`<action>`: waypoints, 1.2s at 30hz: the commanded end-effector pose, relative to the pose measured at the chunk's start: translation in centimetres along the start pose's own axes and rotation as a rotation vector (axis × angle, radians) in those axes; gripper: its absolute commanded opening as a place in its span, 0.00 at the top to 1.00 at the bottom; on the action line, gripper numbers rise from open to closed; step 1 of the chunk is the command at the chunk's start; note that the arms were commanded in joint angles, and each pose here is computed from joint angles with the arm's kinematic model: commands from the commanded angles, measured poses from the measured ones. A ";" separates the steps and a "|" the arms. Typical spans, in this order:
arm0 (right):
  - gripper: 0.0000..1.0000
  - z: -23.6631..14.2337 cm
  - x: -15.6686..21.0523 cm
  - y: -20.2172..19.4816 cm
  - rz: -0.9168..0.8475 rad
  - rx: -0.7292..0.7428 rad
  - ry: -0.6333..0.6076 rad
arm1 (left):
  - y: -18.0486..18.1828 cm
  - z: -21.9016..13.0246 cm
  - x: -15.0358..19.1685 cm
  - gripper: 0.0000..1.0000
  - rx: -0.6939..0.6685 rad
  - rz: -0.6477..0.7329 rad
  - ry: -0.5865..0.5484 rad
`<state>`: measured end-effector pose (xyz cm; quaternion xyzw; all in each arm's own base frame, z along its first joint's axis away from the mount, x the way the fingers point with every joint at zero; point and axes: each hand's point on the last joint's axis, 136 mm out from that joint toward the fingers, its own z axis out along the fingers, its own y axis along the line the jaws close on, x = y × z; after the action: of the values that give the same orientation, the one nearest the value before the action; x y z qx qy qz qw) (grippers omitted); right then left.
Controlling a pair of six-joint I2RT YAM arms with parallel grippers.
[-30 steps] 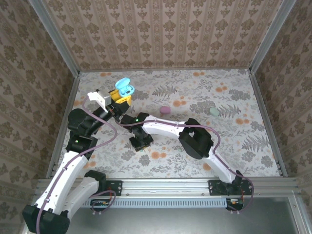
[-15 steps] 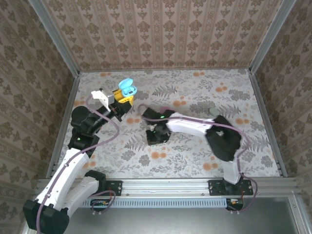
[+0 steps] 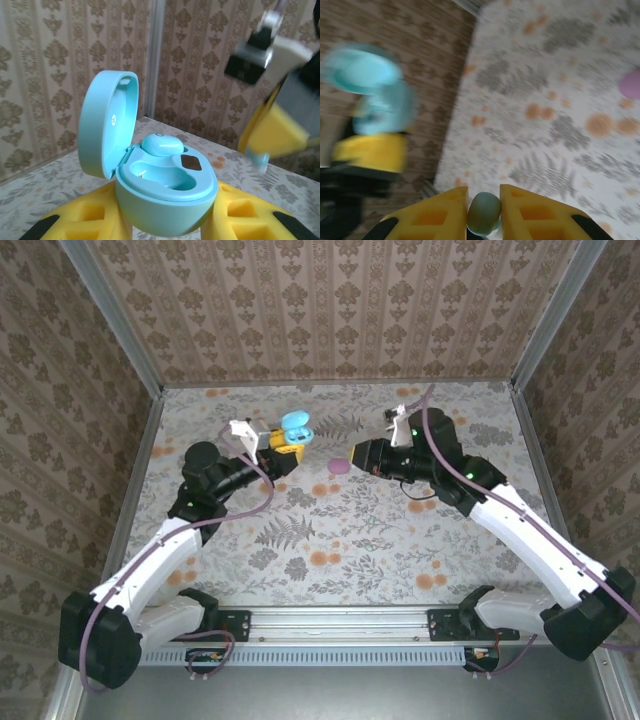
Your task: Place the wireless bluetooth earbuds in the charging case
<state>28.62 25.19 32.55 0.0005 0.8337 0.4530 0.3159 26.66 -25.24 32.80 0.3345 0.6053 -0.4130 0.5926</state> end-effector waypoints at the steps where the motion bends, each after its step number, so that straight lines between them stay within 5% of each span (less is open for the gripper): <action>1: 0.76 -1.1 -2.2 5.0 -0.027 -0.156 -0.032 | -1.5 0.8 -1.4 0.71 0.083 0.074 -0.054; 14: 0.76 2.8 -2.8 9.8 -0.102 -0.264 0.019 | -2.4 1.5 -1.0 0.71 0.165 0.052 -0.064; 36: 0.76 6.4 -1.2 7.0 -0.154 -0.108 0.085 | -2.5 1.4 -1.8 0.71 0.148 0.045 -0.085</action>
<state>30.91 33.90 36.26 -0.0947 0.8089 0.4917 0.3083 25.91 -27.64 32.26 0.3726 0.5716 -0.4509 0.5754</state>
